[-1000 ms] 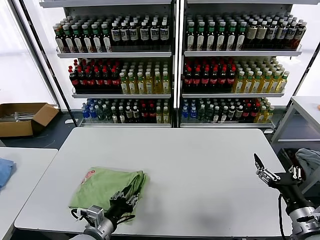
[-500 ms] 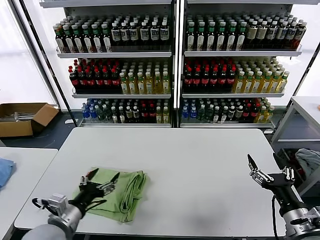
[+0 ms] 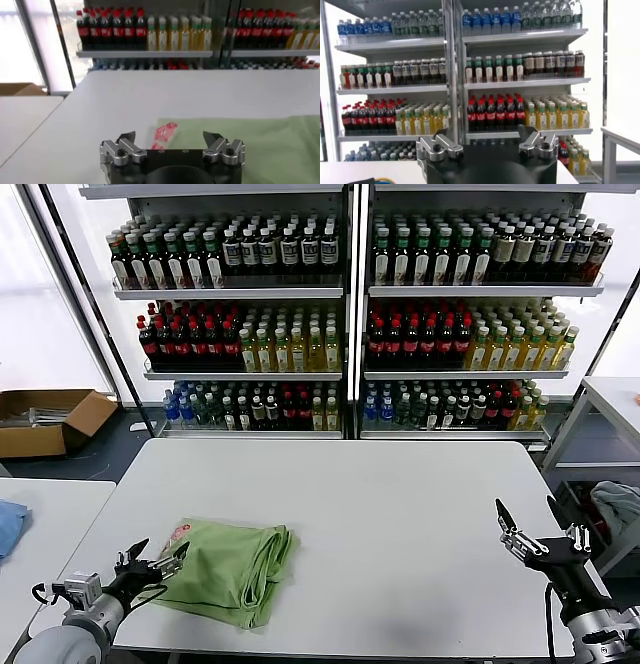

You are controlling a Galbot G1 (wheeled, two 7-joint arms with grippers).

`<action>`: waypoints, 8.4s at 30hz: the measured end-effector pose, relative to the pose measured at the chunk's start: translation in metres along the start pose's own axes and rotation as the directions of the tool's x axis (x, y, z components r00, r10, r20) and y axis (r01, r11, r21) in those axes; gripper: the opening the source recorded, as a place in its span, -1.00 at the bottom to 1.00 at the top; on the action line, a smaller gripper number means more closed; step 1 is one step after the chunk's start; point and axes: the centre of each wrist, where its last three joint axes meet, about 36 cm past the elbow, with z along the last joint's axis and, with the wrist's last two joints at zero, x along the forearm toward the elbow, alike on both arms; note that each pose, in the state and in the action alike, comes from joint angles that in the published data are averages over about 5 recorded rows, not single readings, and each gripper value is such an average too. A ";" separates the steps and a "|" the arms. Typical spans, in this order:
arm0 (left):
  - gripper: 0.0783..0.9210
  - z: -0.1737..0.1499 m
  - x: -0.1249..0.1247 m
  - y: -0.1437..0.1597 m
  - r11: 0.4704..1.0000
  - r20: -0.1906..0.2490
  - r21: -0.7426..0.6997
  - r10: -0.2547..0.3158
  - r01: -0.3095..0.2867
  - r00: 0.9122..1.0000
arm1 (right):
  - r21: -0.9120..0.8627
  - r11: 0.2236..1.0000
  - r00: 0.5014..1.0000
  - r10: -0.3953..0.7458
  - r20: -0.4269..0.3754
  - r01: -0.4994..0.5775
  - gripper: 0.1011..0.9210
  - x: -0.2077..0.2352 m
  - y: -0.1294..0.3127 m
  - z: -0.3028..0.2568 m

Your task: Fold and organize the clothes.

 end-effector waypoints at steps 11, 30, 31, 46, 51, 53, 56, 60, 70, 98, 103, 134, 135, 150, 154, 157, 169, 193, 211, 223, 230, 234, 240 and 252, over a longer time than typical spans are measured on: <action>0.39 0.023 -0.024 0.002 0.999 -0.052 0.045 0.018 -0.016 0.998 | 0.014 1.000 1.000 0.016 -0.001 -0.016 0.76 0.002 -0.008 0.001; -0.84 0.047 -0.023 -0.015 0.995 0.001 0.086 -0.058 0.058 0.998 | -0.004 1.000 1.000 0.017 0.004 -0.017 0.76 -0.001 -0.011 0.007; -0.88 0.048 -0.022 -0.015 0.994 0.009 0.084 -0.070 0.069 0.997 | -0.006 1.000 1.000 0.016 0.005 -0.016 0.76 -0.002 -0.011 0.008; -0.90 0.000 0.023 0.071 0.951 0.139 0.009 -0.307 0.309 0.941 | -0.016 1.000 1.000 -0.018 0.015 0.018 0.76 -0.009 -0.007 0.007; -0.90 -0.035 0.042 0.100 0.931 0.197 -0.026 -0.351 0.363 0.915 | -0.020 1.000 1.000 -0.019 0.019 0.019 0.76 -0.006 -0.008 0.005; -0.90 -0.046 0.047 0.105 0.927 0.217 -0.036 -0.358 0.373 0.908 | -0.018 1.000 1.000 -0.017 0.019 0.018 0.76 -0.006 -0.009 0.004; -0.90 -0.059 0.052 0.105 0.923 0.240 -0.048 -0.360 0.381 0.902 | -0.014 1.000 1.000 -0.015 0.020 0.015 0.76 -0.005 -0.012 0.002; -0.90 -0.067 0.052 0.091 0.929 0.250 -0.059 -0.339 0.364 0.907 | -0.017 1.000 1.000 -0.015 0.026 0.015 0.76 -0.004 -0.012 -0.002; -0.90 -0.046 0.026 -0.027 0.985 0.185 0.114 -0.147 0.127 0.972 | -0.014 1.000 0.999 -0.022 0.044 0.022 0.76 -0.002 -0.009 -0.015; -0.42 -0.034 -0.037 -0.189 0.807 0.048 0.546 0.238 -0.225 0.970 | -0.035 0.994 0.988 -0.110 -0.108 0.107 0.76 -0.013 0.040 0.001; -0.09 -0.045 -0.024 -0.169 0.826 0.079 0.519 0.211 -0.221 0.974 | -0.081 0.980 0.963 -0.194 -0.188 0.182 0.76 -0.037 0.065 0.020; 0.77 -0.070 0.058 -0.069 0.900 0.195 0.432 -0.152 0.055 0.969 | -0.103 0.803 0.687 -0.562 -0.460 0.587 -0.04 -0.160 0.228 0.133; 0.77 -0.070 0.059 -0.069 0.899 0.195 0.434 -0.156 0.058 0.968 | -0.108 0.799 0.684 -0.568 -0.459 0.591 -0.13 -0.160 0.230 0.134; 0.77 -0.066 0.069 -0.065 0.895 0.195 0.438 -0.183 0.081 0.964 | -0.098 0.769 0.678 -0.610 -0.410 0.632 -0.94 -0.155 0.199 0.127; 0.77 -0.065 0.067 -0.065 0.895 0.191 0.439 -0.184 0.084 0.964 | -0.050 0.774 0.692 -0.591 -0.414 0.631 -0.94 -0.148 0.158 0.119; 0.77 -0.064 0.065 -0.066 0.894 0.188 0.440 -0.182 0.083 0.965 | -0.007 0.783 0.706 -0.564 -0.427 0.622 -0.94 -0.141 0.122 0.114; 0.77 -0.063 0.062 -0.070 0.899 0.177 0.429 -0.177 0.086 0.968 | 0.135 0.813 0.774 -0.469 -0.425 0.566 -0.61 -0.123 0.047 0.094; 0.77 -0.064 0.075 -0.069 0.907 0.180 0.407 -0.191 0.104 0.965 | 0.021 0.909 0.832 -0.372 -0.413 0.417 0.76 -0.143 0.134 0.128; 0.77 -0.064 0.071 -0.068 0.911 0.174 0.400 -0.183 0.100 0.968 | 0.000 0.894 0.828 -0.416 -0.376 0.449 0.76 -0.172 0.206 0.114; 0.77 -0.064 0.067 -0.061 0.912 0.180 0.397 -0.188 0.104 0.965 | -0.006 0.897 0.830 -0.411 -0.377 0.442 0.76 -0.190 0.206 0.087; 0.77 -0.065 0.065 -0.056 0.918 0.203 0.383 -0.196 0.106 0.959 | -0.019 0.915 0.889 -0.396 -0.233 0.402 0.76 -0.173 0.157 0.048; 0.77 -0.063 0.064 -0.053 0.925 0.230 0.366 -0.191 0.097 0.954 | -0.036 0.938 0.923 -0.346 -0.167 0.345 0.76 -0.158 0.121 0.039; 0.77 -0.062 0.065 -0.053 0.940 0.276 0.334 -0.165 0.066 0.947 | -0.054 0.965 0.960 -0.260 -0.108 0.255 0.76 -0.127 0.079 0.035; 0.77 -0.050 0.073 -0.050 0.974 0.375 0.226 -0.109 0.023 0.920 | -0.039 0.990 0.988 -0.139 -0.073 0.137 0.76 -0.065 0.035 0.046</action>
